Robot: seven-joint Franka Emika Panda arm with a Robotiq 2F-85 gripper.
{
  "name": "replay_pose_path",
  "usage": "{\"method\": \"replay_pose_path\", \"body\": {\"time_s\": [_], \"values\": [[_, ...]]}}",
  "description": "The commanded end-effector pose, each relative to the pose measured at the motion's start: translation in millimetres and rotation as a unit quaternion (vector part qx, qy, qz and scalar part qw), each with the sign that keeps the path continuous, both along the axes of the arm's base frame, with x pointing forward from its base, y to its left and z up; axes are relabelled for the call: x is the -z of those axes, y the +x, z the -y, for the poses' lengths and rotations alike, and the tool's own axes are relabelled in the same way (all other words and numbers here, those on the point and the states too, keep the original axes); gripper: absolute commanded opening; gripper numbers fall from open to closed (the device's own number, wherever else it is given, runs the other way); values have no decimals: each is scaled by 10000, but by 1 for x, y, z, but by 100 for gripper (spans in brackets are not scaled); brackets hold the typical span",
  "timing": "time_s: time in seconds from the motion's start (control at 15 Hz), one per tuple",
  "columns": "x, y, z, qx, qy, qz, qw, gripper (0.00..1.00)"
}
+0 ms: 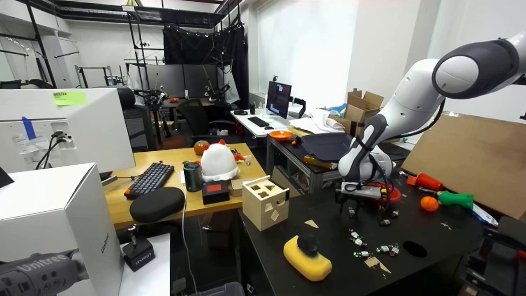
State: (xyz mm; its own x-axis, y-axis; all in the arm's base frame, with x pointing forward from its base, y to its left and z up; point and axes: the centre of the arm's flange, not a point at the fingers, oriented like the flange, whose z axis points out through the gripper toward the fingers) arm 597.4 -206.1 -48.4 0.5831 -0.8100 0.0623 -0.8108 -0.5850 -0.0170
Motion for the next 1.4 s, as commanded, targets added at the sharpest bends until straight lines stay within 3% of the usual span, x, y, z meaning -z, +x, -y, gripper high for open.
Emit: {"method": "replay_pose_path", "body": {"time_s": [0.0, 0.27, 0.53, 0.93, 1.07, 1.33], "values": [[-3, 3, 10, 50, 81, -181, 9998, 33], [-15, -10, 27, 388, 84, -306, 9987, 1], [-39, -36, 57, 975, 31, -200, 9950, 0], [-90, -69, 94, 1651, 497, 309, 9845, 0], [-106, -74, 105, 1927, 649, 538, 9776, 0], [-119, -79, 135, 2732, 589, 714, 9575, 0]]}}
